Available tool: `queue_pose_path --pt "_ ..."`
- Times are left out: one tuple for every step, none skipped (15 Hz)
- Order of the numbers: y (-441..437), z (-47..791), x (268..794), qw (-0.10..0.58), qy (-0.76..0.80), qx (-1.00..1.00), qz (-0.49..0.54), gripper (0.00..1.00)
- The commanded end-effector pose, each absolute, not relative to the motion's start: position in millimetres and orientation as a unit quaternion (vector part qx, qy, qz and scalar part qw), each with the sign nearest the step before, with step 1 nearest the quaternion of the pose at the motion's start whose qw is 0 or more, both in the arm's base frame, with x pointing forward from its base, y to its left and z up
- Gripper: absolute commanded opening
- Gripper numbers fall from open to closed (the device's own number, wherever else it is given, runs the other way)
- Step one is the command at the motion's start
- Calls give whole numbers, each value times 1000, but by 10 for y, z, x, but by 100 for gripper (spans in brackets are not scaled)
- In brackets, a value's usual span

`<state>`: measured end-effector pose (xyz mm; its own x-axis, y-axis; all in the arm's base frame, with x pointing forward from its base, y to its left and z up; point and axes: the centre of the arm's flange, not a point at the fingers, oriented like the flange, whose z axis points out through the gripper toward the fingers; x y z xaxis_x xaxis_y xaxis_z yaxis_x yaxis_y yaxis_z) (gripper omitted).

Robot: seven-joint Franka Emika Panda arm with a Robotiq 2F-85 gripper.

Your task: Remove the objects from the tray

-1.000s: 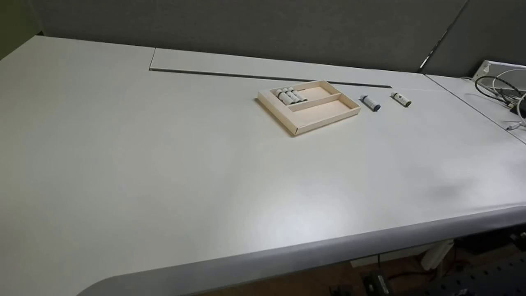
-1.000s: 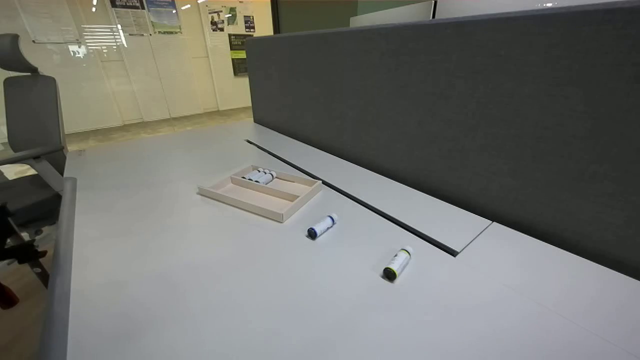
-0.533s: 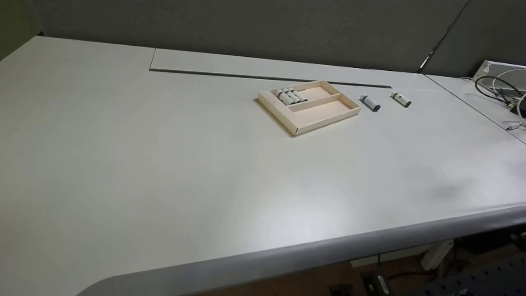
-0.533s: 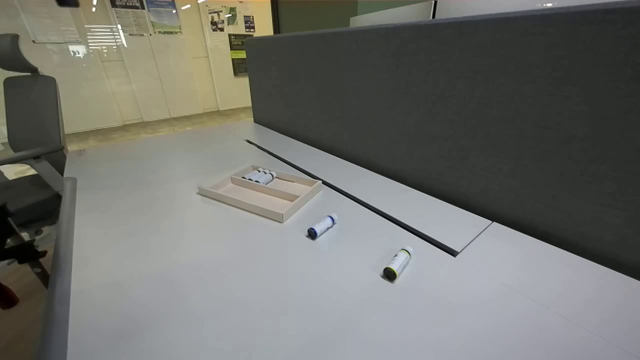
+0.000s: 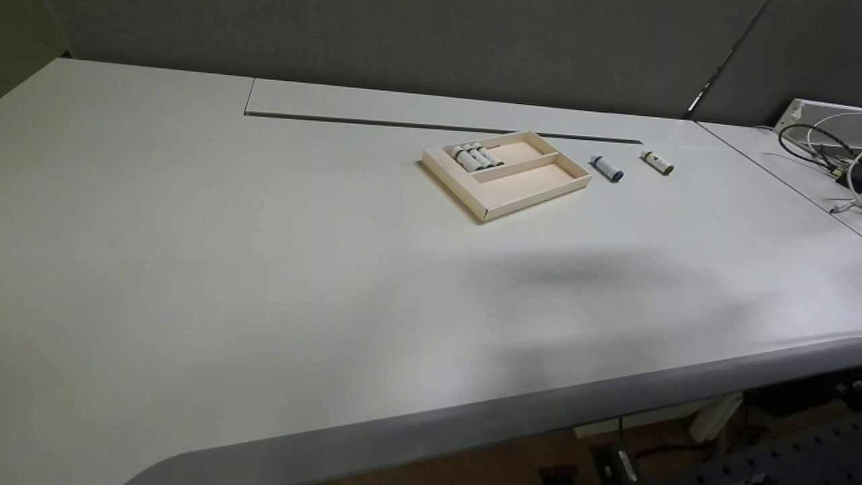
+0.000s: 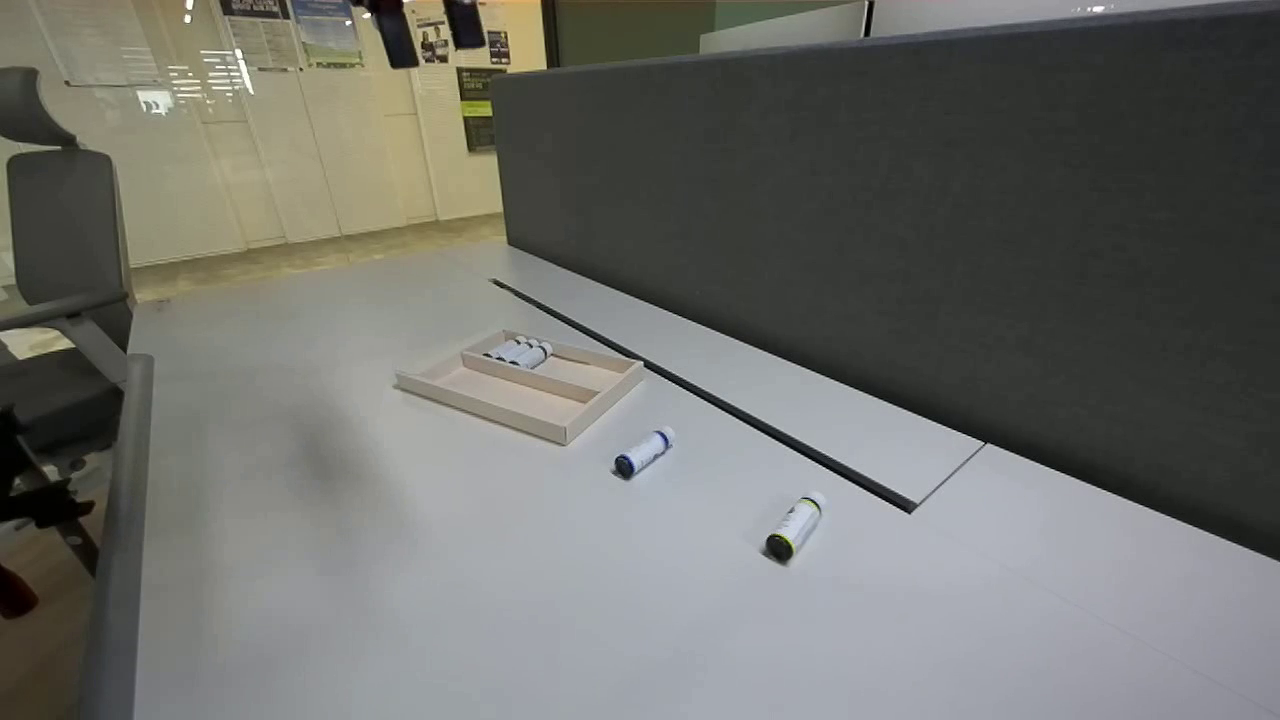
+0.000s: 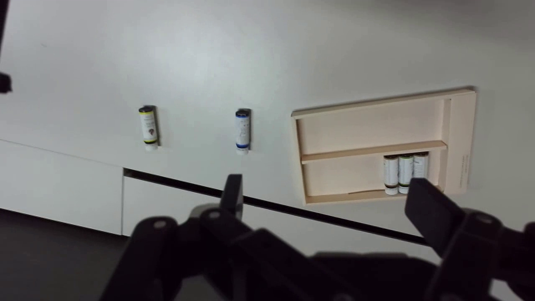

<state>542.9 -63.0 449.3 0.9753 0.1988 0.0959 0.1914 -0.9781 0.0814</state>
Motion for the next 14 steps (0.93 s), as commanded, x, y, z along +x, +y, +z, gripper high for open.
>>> queue_pose_path --pt "-292 4457 6284 21 136 990 10 100" --pt "-130 4383 6417 21 141 990 -2 100" --pt "57 4301 6540 23 137 990 -16 100" --pt "230 4232 6669 14 114 993 -30 100" --pt "20 4170 6140 17 140 990 -5 100" --pt "130 4096 6222 16 143 990 -10 100" --pt "158 4042 6237 15 146 989 -12 100" --pt "143 4029 6232 15 146 989 -13 100" --pt "85 4051 6223 16 144 989 -12 100" --pt "39 4079 6220 16 142 990 -10 100" --pt "28 4099 6216 16 141 990 -9 100" --pt "21 4116 6209 16 141 990 -8 100" --pt "24 4124 6207 16 141 990 -7 100" --pt "35 4123 6206 16 142 990 -7 100"
